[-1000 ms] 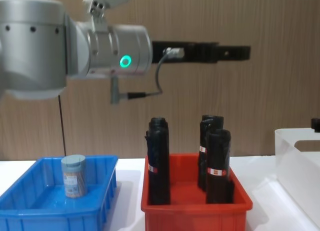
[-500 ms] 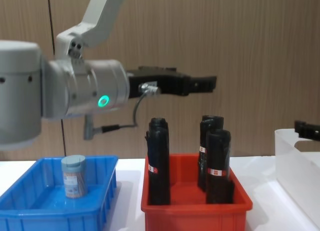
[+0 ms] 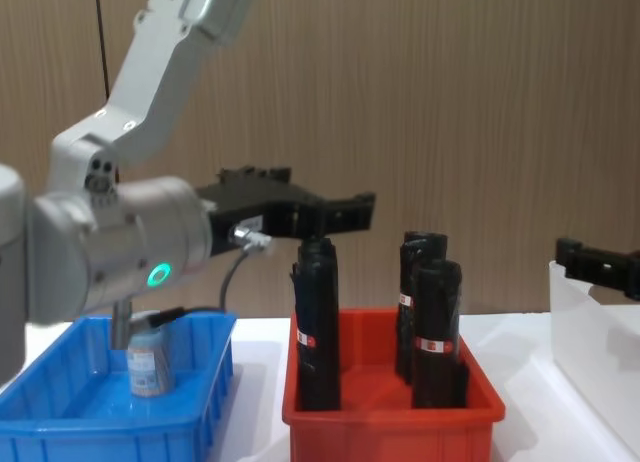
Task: Pick the cotton swabs from the blue box and place them into the white box.
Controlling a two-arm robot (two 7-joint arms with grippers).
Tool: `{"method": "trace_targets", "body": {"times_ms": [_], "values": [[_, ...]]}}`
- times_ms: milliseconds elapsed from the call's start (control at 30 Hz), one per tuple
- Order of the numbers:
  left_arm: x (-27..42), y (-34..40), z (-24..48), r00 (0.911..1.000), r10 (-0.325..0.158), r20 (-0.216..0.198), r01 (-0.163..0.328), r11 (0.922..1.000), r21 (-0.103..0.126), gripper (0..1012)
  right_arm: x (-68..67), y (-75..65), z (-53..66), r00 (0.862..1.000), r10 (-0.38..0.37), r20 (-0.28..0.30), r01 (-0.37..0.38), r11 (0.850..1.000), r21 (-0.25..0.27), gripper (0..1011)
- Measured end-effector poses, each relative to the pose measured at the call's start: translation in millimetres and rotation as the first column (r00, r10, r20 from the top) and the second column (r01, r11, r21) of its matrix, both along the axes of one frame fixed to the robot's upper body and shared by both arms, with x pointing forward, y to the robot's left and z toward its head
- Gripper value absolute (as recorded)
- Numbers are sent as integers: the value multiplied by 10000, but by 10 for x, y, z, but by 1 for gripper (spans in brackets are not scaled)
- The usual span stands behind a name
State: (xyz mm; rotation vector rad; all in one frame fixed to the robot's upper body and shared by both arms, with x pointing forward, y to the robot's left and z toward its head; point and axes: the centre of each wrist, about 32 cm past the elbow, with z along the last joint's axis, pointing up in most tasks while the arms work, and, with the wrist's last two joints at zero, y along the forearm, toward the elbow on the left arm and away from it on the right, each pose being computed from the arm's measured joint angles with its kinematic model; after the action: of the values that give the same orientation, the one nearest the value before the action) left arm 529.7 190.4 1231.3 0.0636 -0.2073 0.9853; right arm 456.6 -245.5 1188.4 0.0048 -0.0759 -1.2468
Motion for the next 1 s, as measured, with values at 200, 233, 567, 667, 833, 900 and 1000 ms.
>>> {"method": "trace_targets", "body": {"times_ms": [200,233,567,667,833,900,1000], "values": [[-180,39,-137,9972,682,299,-685,9976,71,1004,-109,70,2,9998,149,90,-150,9998,130,1001],[-201,44,-154,9967,746,323,-749,9972,83,1004,-121,76,3,9998,158,99,-159,9998,143,1001],[-367,75,-262,9895,1316,598,-1324,9911,99,1004,-133,85,4,9998,174,108,-176,9997,167,1002],[-377,77,-267,9890,1346,617,-1355,9907,97,1004,-133,85,4,9998,172,108,-174,9997,167,1001],[-379,77,-268,9888,1358,618,-1367,9906,94,1004,-133,84,4,9998,172,109,-174,9997,166,1002],[-378,77,-268,9888,1359,618,-1367,9906,94,1004,-133,84,4,9998,173,109,-175,9997,166,1001],[-378,78,-268,9888,1361,619,-1369,9905,93,1004,-133,85,4,9998,175,110,-177,9997,166,1001]]}}
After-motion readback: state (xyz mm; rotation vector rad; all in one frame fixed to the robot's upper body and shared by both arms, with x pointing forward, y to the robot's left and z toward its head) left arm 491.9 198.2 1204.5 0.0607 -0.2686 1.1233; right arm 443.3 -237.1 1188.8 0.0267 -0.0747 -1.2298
